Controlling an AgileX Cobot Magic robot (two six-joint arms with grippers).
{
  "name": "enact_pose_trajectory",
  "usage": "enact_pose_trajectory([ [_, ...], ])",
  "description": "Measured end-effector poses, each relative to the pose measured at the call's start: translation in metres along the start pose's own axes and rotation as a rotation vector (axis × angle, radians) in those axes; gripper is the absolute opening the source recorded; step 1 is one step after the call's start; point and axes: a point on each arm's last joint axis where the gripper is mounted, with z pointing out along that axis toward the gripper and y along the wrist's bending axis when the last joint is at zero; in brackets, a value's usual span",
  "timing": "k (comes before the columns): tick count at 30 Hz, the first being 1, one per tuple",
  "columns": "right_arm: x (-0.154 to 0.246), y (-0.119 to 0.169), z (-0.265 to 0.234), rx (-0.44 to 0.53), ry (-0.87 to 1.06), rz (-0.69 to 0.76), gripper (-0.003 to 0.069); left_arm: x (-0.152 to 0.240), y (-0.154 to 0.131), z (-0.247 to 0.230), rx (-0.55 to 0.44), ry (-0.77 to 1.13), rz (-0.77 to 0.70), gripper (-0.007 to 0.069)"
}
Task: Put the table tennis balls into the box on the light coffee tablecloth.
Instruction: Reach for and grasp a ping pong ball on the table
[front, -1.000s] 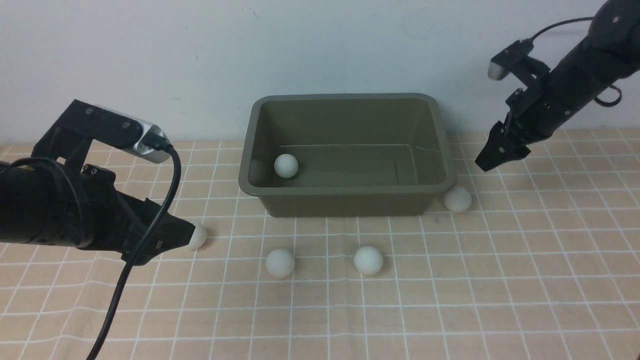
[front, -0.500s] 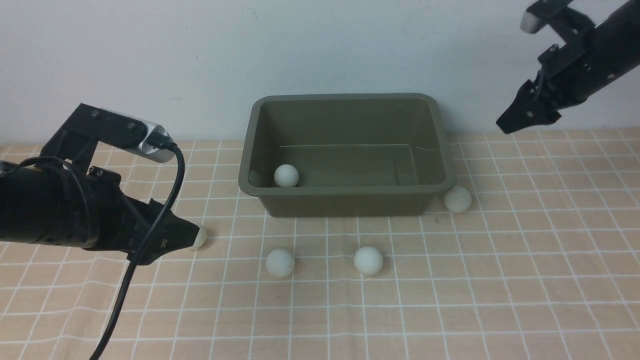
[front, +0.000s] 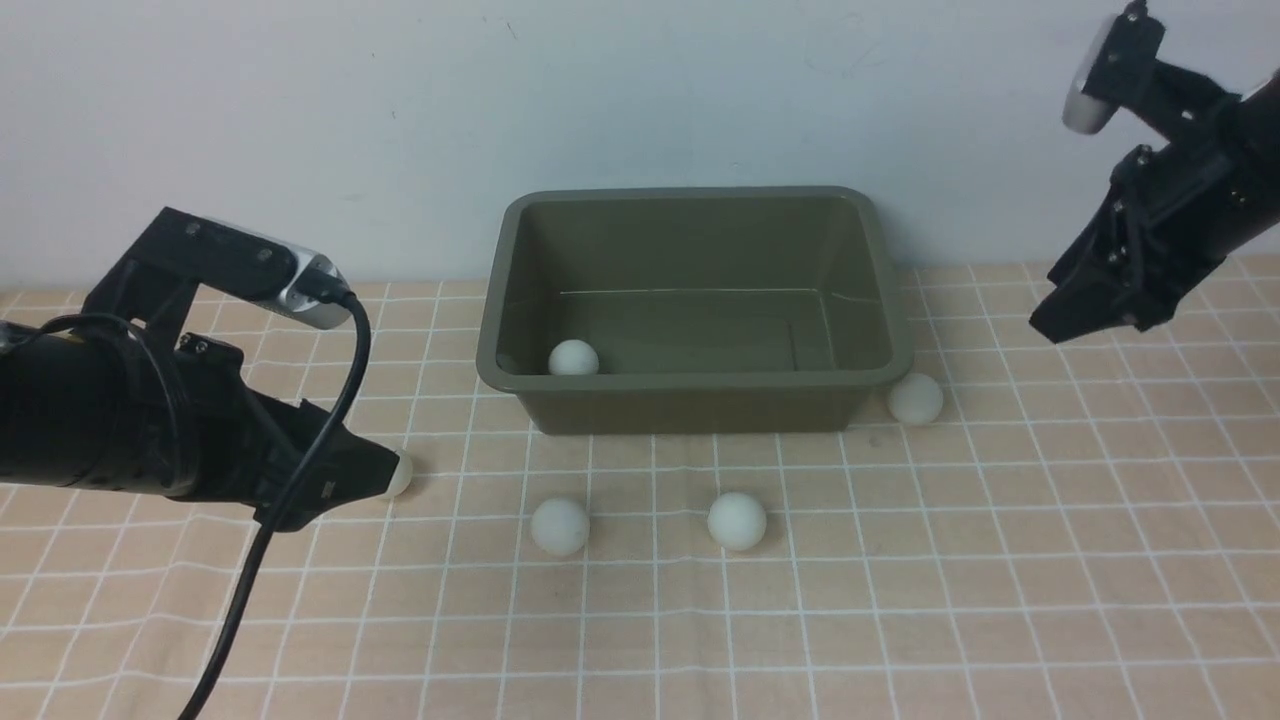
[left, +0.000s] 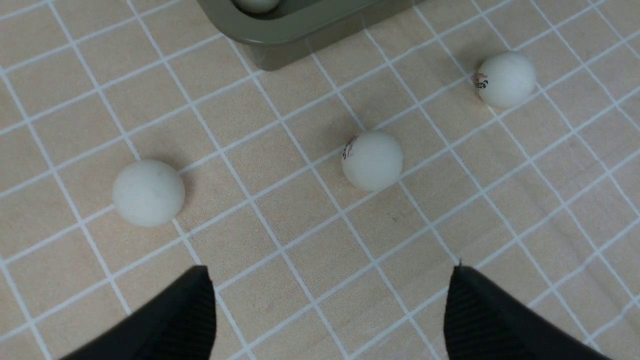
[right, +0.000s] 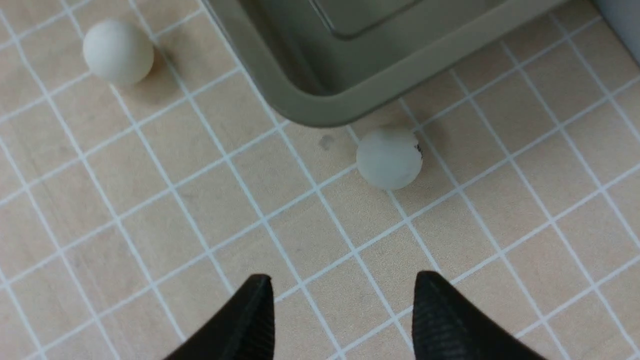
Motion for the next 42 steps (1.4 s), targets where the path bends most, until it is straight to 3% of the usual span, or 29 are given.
enact_pose_trajectory([
  [7,-0.015,0.005,0.012,-0.016,-0.067,-0.004,0.0349,0.0,0.0,0.0,0.0,0.0,-0.001,0.0552],
  [15,-0.001,-0.01,0.058,-0.068,-0.008,0.043,0.0363,0.0,0.0,0.0,0.0,0.0,0.003,0.0552],
  [26,0.005,-0.025,0.083,0.002,-0.015,0.066,0.0505,0.0,0.0,0.0,0.001,0.0,0.007,0.0552],
  [42,0.016,-0.033,0.119,-0.012,-0.018,0.078,0.0513,0.0,0.0,0.001,0.003,0.002,0.006,0.0552],
])
